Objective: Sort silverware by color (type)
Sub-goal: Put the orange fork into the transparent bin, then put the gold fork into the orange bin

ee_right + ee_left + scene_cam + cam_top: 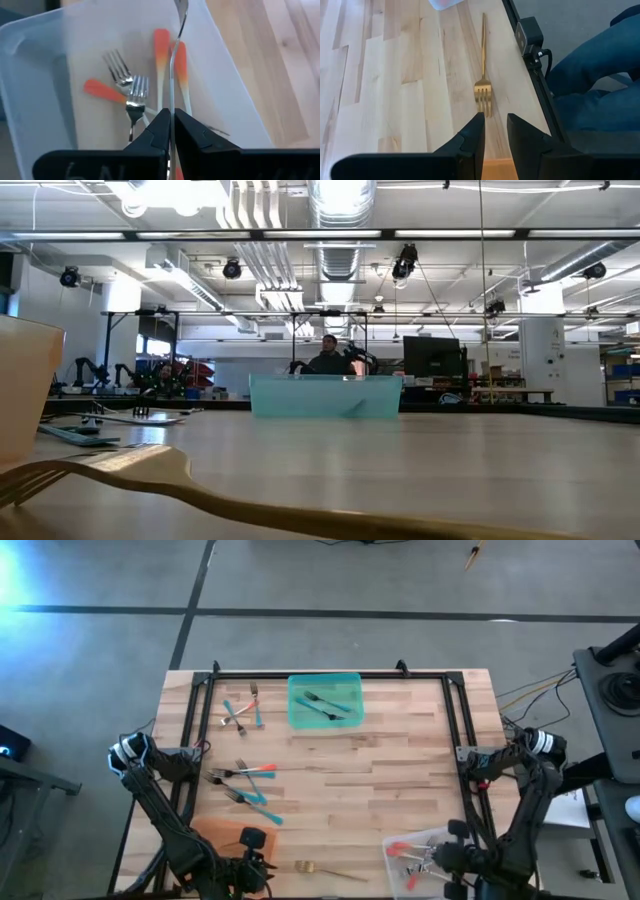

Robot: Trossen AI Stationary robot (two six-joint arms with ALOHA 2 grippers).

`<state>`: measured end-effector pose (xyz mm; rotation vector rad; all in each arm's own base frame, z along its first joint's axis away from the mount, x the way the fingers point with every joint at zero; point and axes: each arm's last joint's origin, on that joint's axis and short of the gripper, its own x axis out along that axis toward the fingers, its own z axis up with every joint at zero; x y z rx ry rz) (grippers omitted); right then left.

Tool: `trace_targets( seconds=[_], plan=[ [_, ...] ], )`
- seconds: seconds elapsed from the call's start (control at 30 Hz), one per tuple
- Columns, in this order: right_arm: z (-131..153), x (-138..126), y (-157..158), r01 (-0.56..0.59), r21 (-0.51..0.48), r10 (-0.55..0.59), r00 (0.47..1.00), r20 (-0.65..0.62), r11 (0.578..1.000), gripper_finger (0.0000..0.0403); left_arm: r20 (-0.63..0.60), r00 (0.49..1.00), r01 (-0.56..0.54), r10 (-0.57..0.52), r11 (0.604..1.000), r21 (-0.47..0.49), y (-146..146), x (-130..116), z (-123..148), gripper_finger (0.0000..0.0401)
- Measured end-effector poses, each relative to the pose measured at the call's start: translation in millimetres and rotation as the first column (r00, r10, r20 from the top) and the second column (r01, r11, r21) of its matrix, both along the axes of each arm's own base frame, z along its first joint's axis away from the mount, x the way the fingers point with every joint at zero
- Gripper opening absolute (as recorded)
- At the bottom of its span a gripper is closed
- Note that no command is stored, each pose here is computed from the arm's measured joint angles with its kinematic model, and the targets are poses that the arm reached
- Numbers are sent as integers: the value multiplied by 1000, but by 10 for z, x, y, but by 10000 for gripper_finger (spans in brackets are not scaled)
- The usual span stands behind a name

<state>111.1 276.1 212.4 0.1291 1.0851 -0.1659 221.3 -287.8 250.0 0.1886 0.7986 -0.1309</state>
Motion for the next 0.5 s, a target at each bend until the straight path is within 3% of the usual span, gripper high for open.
trace_targets(
  seconds=[0.27, 0.5],
  plan=[
    [-28, -18, -8, 135, 74, -131, 990, -49, 988, 44, 0, 1000, -1, 1, 1000, 1, 3, 3, 0, 65],
    [135, 100, 66, 219, 185, -216, 976, -34, 958, 79, 0, 1000, -1, 1, 1000, 0, 2, 3, 0, 65]
  ],
)
